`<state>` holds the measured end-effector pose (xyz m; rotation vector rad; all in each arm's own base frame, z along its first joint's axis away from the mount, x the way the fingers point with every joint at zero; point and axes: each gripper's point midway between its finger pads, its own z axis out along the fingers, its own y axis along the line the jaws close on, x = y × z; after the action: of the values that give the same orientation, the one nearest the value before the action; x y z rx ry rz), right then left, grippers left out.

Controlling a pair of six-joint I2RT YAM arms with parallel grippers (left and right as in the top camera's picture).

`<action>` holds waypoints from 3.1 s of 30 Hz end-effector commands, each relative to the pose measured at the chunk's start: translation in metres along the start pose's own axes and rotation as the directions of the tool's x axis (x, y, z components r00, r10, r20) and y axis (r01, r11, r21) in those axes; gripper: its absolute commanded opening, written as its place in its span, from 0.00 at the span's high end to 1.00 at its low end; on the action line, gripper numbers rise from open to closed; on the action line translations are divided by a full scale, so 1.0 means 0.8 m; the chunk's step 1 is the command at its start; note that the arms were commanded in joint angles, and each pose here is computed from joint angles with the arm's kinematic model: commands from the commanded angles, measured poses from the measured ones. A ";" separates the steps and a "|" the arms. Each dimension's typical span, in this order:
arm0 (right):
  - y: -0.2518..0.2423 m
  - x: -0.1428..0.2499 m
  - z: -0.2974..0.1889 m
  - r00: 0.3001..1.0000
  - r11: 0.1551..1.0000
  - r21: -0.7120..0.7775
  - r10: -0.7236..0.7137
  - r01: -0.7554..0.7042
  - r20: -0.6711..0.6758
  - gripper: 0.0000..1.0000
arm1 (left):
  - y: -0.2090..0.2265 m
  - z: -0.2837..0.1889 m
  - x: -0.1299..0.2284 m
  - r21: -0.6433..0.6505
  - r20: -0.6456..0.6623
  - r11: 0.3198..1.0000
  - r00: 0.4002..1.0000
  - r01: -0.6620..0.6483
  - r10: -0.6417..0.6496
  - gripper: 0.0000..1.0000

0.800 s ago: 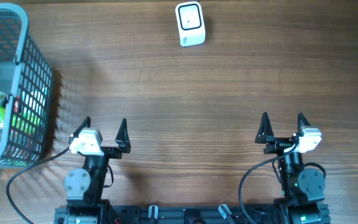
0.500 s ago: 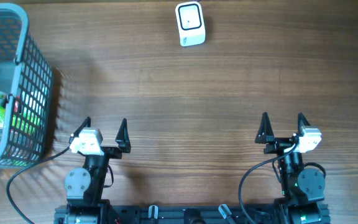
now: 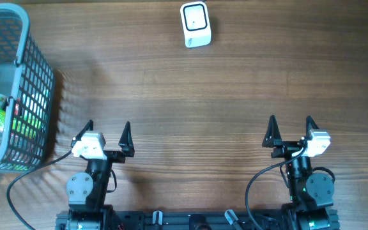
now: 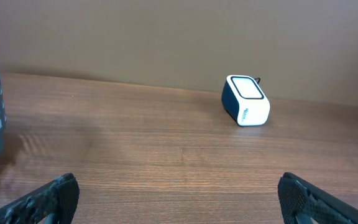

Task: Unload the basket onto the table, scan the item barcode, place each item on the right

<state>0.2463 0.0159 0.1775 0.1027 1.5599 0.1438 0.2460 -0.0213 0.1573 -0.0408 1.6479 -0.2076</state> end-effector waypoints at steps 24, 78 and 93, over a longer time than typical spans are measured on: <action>-0.003 -0.002 0.000 1.000 1.000 0.012 0.002 -0.002 0.007 0.00 | -0.004 0.000 0.004 0.021 -0.014 1.000 1.000 -0.018 0.019 0.00; -0.003 -0.002 0.000 1.000 1.000 0.012 0.002 -0.002 0.007 0.00 | 0.225 0.019 -0.346 -0.679 -0.287 0.733 0.935 -0.046 -0.207 0.00; -0.003 -0.002 0.000 1.000 1.000 0.012 0.002 -0.003 0.007 0.00 | 0.445 0.069 -0.122 -0.464 -0.806 0.783 0.564 -0.415 -0.178 0.00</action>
<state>0.2466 0.0153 0.1767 0.1055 1.5635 0.1403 0.3434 0.3252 0.2254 -0.4995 2.5078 0.5491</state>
